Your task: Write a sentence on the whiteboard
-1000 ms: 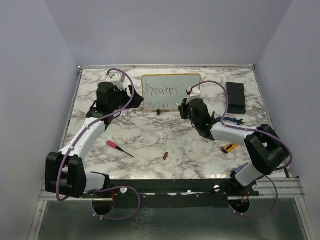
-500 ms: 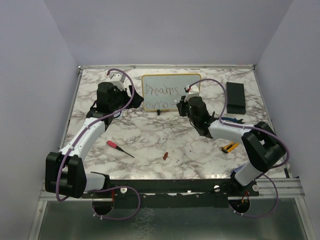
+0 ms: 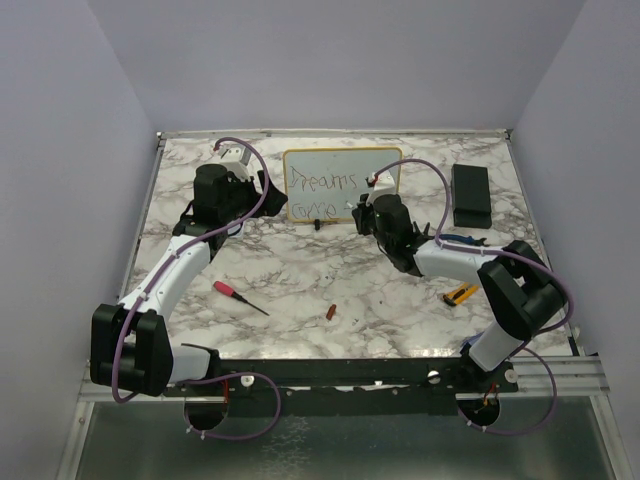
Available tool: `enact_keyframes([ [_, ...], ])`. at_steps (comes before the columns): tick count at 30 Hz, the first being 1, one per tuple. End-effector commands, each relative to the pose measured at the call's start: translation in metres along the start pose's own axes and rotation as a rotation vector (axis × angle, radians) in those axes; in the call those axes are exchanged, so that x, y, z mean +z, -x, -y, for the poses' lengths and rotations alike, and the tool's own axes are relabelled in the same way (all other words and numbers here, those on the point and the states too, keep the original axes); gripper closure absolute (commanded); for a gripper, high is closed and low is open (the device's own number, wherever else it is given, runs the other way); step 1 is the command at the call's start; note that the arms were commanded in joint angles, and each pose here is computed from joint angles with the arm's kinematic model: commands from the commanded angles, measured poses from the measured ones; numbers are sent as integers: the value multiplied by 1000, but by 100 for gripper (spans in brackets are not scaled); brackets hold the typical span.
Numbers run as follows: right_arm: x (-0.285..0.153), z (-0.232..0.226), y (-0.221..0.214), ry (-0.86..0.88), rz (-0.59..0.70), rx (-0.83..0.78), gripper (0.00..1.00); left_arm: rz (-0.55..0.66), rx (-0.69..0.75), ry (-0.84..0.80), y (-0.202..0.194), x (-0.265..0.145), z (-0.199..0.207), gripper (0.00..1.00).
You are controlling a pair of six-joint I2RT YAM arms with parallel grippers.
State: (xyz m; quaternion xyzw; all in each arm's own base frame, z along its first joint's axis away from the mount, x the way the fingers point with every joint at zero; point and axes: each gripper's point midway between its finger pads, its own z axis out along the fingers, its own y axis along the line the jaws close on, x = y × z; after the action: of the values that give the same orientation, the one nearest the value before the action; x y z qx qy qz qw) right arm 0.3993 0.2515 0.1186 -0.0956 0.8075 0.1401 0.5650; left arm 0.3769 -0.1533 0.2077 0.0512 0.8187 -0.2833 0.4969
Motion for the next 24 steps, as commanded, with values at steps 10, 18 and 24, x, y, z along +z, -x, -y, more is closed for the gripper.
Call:
enact_keyframes([
  [10, -6, 9, -39, -23, -94, 32, 99, 8, 10, -5, 1, -2, 2, 24],
  [18, -7, 9, -48, -20, -122, 33, 99, 9, 10, -6, 1, -2, 3, 24],
  [24, -4, 8, -53, -17, -141, 33, 99, 9, 9, -6, 1, -2, 3, 24],
])
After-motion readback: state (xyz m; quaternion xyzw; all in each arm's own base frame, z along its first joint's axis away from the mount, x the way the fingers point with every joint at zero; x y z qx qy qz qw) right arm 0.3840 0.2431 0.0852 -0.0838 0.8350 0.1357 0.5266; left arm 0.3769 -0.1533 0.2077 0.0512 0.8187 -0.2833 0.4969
